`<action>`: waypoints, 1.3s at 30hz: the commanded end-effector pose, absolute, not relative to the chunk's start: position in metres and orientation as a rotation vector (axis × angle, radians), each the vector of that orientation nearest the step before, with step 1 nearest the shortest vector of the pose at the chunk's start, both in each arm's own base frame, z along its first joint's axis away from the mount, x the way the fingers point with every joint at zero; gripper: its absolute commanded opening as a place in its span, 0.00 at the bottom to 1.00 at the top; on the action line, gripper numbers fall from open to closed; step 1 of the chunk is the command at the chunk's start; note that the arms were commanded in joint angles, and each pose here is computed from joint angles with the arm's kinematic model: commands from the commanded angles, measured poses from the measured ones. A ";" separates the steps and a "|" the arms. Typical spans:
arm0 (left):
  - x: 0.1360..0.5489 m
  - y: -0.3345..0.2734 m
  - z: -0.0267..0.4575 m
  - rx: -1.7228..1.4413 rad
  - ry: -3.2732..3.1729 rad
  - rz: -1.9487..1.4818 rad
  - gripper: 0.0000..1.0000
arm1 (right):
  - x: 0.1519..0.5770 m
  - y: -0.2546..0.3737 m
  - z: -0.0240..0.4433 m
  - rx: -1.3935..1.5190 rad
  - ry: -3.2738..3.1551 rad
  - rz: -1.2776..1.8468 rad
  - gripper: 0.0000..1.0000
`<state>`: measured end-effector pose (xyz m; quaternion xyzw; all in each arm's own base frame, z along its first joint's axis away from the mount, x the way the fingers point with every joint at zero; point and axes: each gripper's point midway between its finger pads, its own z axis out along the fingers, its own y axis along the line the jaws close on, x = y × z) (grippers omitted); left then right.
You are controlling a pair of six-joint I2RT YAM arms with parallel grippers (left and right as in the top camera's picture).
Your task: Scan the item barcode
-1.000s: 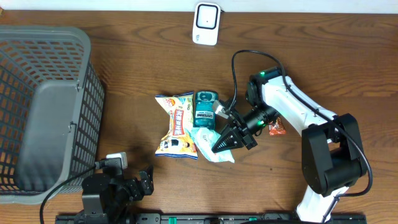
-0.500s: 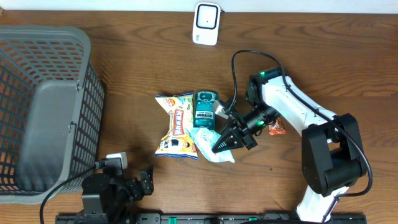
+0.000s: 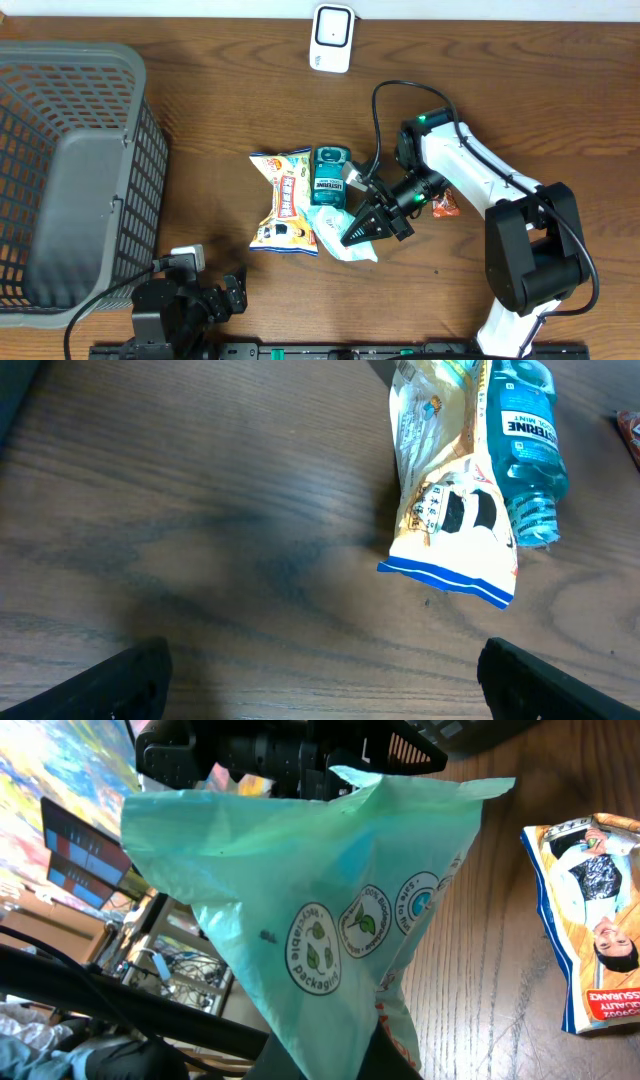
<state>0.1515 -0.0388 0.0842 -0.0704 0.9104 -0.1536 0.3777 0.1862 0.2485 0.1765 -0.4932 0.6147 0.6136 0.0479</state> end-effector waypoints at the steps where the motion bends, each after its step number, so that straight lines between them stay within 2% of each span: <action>1: 0.149 -0.041 0.084 -0.167 2.336 -0.402 0.98 | 0.188 0.250 0.183 -1.496 1.822 1.856 0.01; 16: 0.149 -0.041 0.084 -0.166 2.336 -0.402 0.98 | 0.189 0.250 0.181 -1.516 1.802 1.837 0.01; 33: 0.149 -0.041 0.084 -0.166 2.336 -0.402 0.98 | 0.188 0.246 0.172 -1.713 1.555 1.691 0.01; 37: 0.149 -0.041 0.084 -0.167 2.336 -0.402 0.98 | 0.205 0.248 0.156 -1.694 1.719 1.631 0.01; 39: 0.149 -0.041 0.084 -0.166 2.336 -0.402 0.98 | 0.230 0.251 0.147 -1.651 1.876 1.535 0.01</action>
